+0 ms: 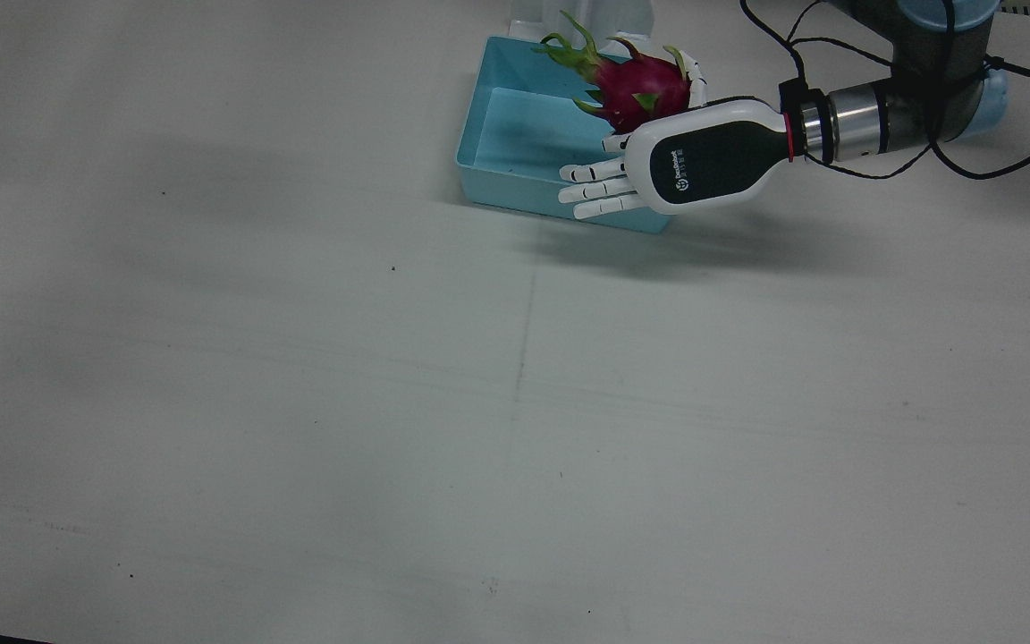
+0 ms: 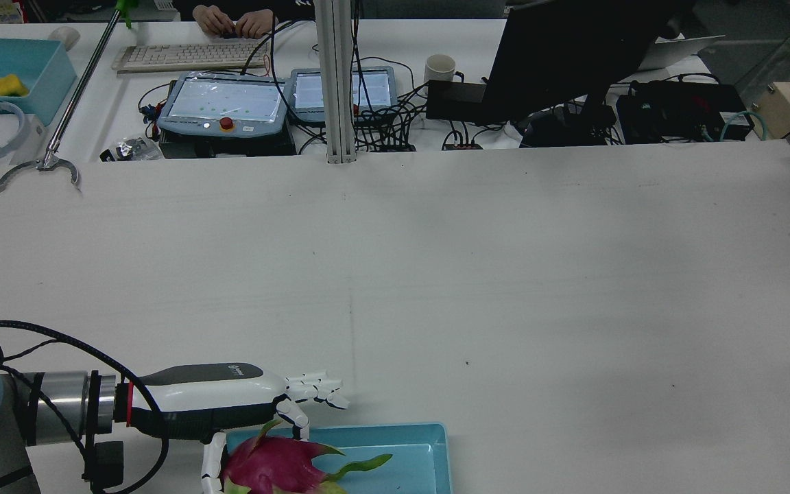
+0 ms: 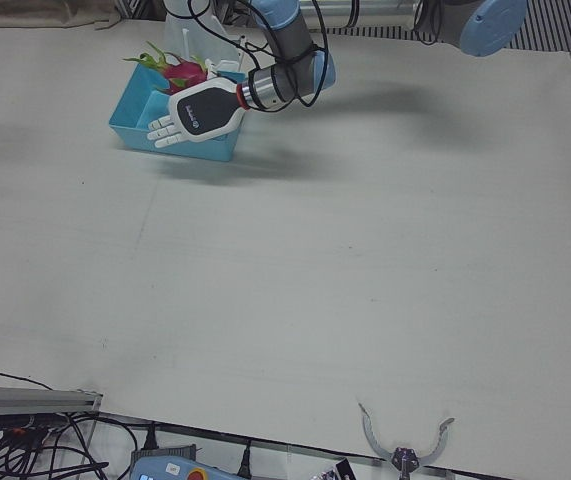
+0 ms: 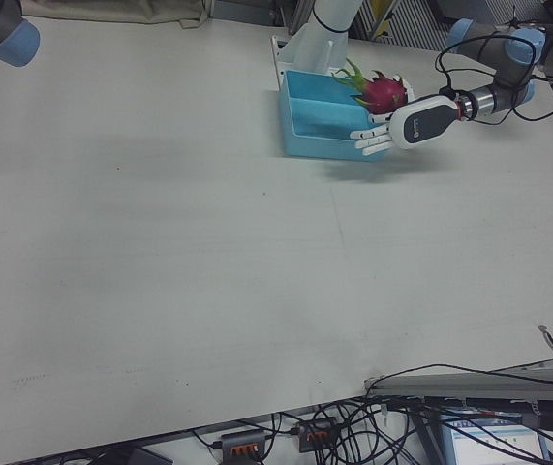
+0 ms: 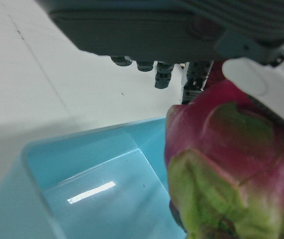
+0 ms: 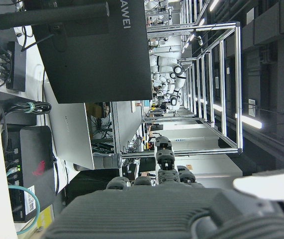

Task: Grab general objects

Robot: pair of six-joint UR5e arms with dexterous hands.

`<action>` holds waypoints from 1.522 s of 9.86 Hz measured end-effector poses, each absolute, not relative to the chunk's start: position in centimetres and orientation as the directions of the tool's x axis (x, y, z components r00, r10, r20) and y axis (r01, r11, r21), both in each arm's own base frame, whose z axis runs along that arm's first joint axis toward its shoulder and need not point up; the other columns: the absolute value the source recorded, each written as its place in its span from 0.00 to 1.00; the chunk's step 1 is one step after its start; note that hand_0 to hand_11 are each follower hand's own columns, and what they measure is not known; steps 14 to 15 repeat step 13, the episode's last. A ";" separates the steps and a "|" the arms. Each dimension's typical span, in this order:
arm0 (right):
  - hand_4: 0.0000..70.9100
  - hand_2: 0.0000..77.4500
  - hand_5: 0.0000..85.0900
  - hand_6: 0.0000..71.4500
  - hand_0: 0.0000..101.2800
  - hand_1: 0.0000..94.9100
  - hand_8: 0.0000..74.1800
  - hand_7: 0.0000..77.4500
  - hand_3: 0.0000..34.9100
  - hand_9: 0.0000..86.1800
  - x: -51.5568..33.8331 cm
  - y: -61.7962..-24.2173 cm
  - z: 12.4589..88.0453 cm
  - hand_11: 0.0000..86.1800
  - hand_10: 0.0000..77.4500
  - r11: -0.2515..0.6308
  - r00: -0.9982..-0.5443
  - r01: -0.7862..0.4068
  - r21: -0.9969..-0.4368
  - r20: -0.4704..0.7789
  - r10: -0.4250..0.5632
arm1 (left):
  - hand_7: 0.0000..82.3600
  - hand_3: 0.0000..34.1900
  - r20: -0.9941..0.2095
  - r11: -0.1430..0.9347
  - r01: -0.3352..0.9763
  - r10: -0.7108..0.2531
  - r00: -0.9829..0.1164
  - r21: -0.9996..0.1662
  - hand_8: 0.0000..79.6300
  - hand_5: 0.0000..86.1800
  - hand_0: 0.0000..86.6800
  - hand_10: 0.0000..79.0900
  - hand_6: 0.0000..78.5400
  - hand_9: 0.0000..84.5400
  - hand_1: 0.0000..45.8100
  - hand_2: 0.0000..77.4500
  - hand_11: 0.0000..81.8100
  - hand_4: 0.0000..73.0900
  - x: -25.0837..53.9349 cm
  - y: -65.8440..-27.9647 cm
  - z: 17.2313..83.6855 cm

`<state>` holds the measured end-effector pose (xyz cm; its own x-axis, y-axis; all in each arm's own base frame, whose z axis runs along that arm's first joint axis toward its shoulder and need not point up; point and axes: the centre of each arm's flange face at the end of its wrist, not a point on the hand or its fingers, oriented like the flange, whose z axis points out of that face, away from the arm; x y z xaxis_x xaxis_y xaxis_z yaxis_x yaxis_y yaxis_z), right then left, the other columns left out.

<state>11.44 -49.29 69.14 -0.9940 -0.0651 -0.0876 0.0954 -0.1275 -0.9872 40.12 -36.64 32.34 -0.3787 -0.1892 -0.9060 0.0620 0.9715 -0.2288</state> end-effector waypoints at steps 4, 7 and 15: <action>0.00 0.02 0.01 0.00 0.00 0.06 0.00 0.00 0.00 0.01 11.5 -49.3 69.1 0.01 0.00 -0.127 -0.994 0.095 -0.987 -0.088 -0.066 | 0.05 0.26 -0.903 0.973 0.059 -0.184 -0.389 -0.224 0.01 0.35 0.49 0.01 0.01 0.02 0.00 0.13 0.01 0.37 40.6 -36.8 32.5; 0.00 0.02 0.01 0.00 0.00 0.06 0.00 0.00 0.00 0.01 11.5 -49.3 69.1 0.01 0.00 -0.127 -0.994 0.095 -0.987 -0.088 -0.065 | 0.04 0.62 -0.905 0.969 0.077 -0.191 -0.380 -0.236 0.01 0.03 0.45 0.01 0.00 0.01 0.00 0.02 0.01 0.00 40.8 -37.4 33.4; 0.00 0.02 0.01 0.00 0.00 0.06 0.00 0.00 0.00 0.01 11.5 -49.3 68.9 0.01 0.00 -0.123 -0.994 0.092 -0.988 -0.085 -0.065 | 0.11 0.52 -0.829 0.852 0.320 -0.208 -0.520 -0.414 0.01 0.03 0.52 0.00 0.00 0.00 0.00 0.01 0.01 0.00 27.6 -52.6 37.9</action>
